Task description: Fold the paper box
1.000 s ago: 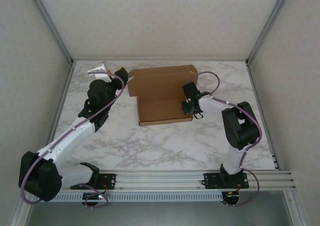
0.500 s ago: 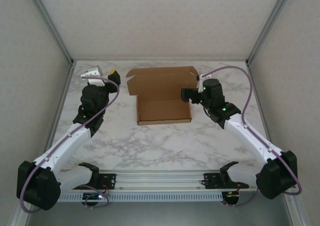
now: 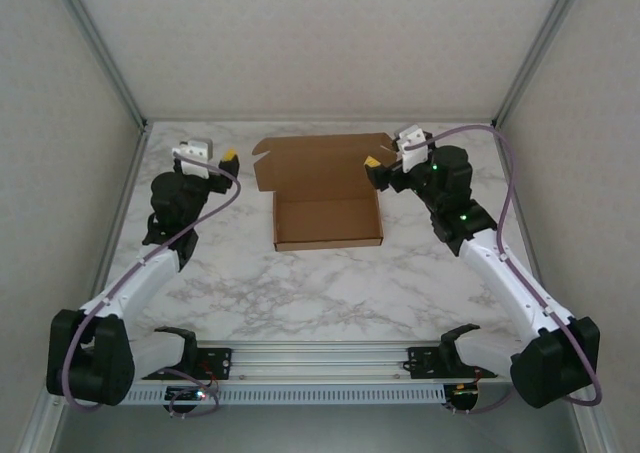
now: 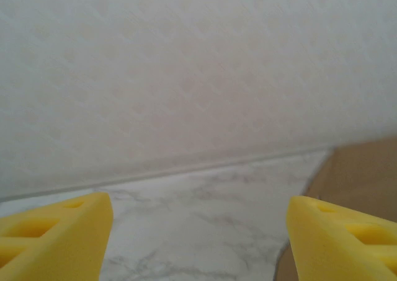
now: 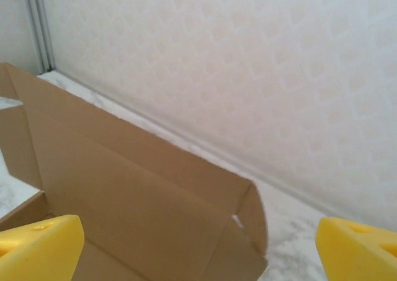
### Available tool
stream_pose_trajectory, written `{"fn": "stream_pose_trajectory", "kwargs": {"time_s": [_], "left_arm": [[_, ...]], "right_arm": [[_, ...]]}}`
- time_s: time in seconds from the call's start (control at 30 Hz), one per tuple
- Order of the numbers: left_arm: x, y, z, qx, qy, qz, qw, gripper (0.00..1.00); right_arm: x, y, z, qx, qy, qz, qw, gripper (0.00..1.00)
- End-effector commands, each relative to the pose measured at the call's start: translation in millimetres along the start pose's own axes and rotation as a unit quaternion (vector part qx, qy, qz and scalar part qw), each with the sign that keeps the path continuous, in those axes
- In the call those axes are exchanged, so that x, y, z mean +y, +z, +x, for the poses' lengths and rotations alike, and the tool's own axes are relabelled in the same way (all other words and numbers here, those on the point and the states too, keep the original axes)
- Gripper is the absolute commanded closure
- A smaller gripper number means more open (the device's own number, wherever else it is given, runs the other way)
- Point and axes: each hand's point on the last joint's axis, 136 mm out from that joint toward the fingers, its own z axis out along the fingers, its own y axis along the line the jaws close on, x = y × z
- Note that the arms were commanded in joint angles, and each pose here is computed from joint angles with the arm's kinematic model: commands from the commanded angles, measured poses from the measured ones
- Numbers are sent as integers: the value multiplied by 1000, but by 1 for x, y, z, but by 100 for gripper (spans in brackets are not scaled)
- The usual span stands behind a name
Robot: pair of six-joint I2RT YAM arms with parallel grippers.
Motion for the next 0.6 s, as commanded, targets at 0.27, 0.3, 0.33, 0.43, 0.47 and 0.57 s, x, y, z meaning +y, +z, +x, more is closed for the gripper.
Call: {"fn": "stream_pose_trajectory", "kwargs": {"time_s": [0.27, 0.3, 0.33, 0.43, 0.47, 0.57], "left_arm": [[-36, 28, 63, 65, 61, 169, 982, 25], [-34, 32, 67, 71, 59, 167, 982, 25], [-35, 36, 71, 79, 61, 173, 980, 26], [-38, 48, 77, 93, 57, 189, 976, 27], [-38, 52, 76, 92, 53, 191, 976, 28], [-41, 63, 74, 90, 42, 200, 975, 30]], "right_arm": [[-45, 30, 68, -3, -4, -76, 997, 3], [-48, 36, 72, 4, 0, -77, 997, 4], [-50, 41, 76, 9, 3, -79, 997, 4], [-53, 56, 83, 27, 7, -90, 996, 6], [-54, 60, 85, 30, 9, -96, 995, 7], [-54, 72, 88, 42, 15, -109, 993, 11]]}}
